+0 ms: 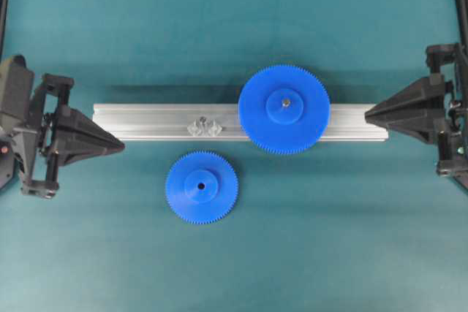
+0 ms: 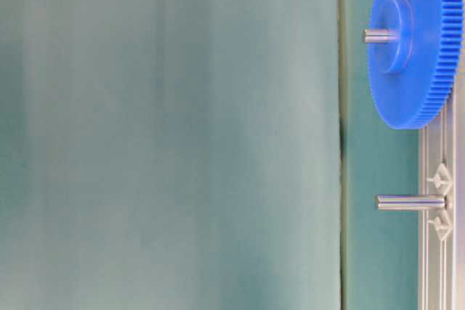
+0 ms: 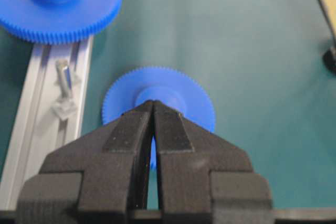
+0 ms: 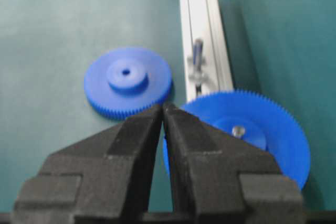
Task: Insert the small gear onto the shaft.
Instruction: 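Move the left gripper over the small blue gear on the table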
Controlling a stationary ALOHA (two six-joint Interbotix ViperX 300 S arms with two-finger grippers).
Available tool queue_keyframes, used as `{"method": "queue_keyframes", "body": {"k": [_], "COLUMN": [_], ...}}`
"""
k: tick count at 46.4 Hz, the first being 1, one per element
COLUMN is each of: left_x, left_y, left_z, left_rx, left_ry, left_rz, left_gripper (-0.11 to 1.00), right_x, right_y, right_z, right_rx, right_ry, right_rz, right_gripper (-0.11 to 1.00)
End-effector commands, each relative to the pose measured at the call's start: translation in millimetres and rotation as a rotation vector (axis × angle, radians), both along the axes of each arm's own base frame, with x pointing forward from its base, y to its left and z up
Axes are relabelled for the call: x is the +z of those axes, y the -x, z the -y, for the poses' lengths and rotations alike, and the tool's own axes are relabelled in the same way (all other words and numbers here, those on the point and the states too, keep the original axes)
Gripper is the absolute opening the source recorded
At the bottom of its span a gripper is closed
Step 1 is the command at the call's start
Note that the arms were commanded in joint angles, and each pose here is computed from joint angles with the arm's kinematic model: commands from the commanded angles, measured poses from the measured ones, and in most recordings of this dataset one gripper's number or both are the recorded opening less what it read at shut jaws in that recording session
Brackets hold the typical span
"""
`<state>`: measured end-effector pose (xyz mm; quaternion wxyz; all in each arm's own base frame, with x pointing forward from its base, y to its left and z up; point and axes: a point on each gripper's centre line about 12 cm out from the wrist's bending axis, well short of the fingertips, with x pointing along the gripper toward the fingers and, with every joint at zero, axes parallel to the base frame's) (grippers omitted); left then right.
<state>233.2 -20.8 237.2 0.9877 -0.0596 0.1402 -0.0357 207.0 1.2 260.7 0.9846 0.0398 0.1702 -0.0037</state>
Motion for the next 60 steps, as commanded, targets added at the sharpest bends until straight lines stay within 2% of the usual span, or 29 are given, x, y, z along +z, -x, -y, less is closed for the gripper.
{"method": "queue_keyframes", "body": {"k": [1, 9, 19, 28, 43, 60], "left_x": [6.1, 7.8, 11.8, 18.1, 11.8, 2.8], "left_y": [-3.6, -4.0, -9.9, -20.2, -42.8, -77.5], "left_z": [1.1, 1.0, 1.2, 1.9, 6.1, 11.8], "left_rx": [-0.007, -0.008, -0.013, -0.012, -0.006, -0.013], "left_ry": [-0.009, -0.020, -0.048, -0.053, -0.024, -0.030], "left_rz": [0.013, -0.004, -0.079, -0.131, -0.198, -0.271], "left_gripper": [0.02, 0.02, 0.02, 0.02, 0.02, 0.04], "right_x": [5.3, -6.5, -17.2, -23.6, -30.1, -29.6], "right_y": [-5.1, -11.1, -27.2, -38.9, -46.3, -45.1], "right_z": [0.2, 0.1, 0.3, 1.7, 9.1, 14.1], "right_rx": [-0.009, -0.013, -0.015, -0.021, -0.051, -0.070], "right_ry": [-0.022, -0.031, -0.029, -0.029, -0.034, -0.037], "right_rz": [-0.011, -0.112, -0.235, -0.321, -0.371, -0.409], "right_gripper": [0.21, 0.21, 0.21, 0.21, 0.22, 0.22]}}
